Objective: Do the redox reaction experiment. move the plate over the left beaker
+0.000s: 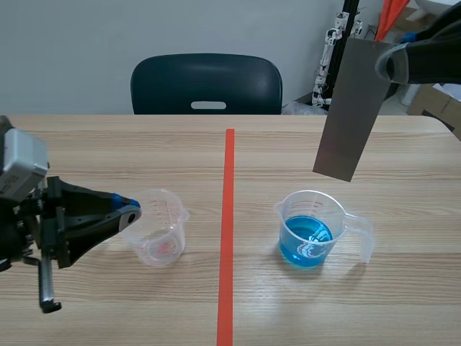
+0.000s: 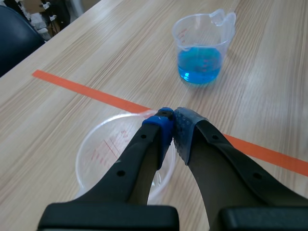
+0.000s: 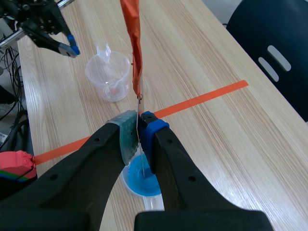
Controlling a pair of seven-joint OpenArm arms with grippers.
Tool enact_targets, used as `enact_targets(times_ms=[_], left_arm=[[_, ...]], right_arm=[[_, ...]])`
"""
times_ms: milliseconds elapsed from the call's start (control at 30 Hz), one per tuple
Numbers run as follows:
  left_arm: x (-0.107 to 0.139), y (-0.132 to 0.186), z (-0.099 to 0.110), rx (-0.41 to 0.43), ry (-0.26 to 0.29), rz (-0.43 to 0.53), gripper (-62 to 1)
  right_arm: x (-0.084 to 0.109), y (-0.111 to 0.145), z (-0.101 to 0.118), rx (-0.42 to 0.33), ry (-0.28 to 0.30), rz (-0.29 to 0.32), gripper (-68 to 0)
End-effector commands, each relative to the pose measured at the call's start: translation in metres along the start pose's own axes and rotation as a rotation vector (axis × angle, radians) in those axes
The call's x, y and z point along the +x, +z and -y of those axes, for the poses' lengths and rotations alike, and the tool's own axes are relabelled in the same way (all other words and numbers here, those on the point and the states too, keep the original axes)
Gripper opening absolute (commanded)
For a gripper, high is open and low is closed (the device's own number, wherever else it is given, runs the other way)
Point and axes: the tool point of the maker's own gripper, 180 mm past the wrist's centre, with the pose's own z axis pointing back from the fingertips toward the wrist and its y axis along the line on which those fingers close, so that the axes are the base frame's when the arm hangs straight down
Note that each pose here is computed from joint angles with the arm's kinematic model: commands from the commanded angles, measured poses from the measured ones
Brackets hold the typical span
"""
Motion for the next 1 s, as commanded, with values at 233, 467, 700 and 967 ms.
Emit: enact_targets(times_ms=[233, 467, 700, 967], left_arm=[[0.006, 0.054, 0.009, 0.110, 0.091, 0.108, -59.0], [-0.001, 0.091, 0.021, 0.225, 0.135, 0.137, -59.0], [-0.023, 0.113, 0.040, 0.326, 0.140, 0.162, -58.2], [-0.055, 0.138, 0.062, 0.479, 0.174, 0.192, -58.2]], right_arm=[[0.020, -0.012, 0.009, -0.049, 0.042, 0.078, -66.9], [0.027, -0.024, 0.012, -0.067, 0.040, 0.124, -66.9], [0.027, -0.051, 0.009, -0.078, 0.125, 0.130, -66.9], [0.042, -0.082, 0.000, -0.041, 0.155, 0.148, -66.9]])
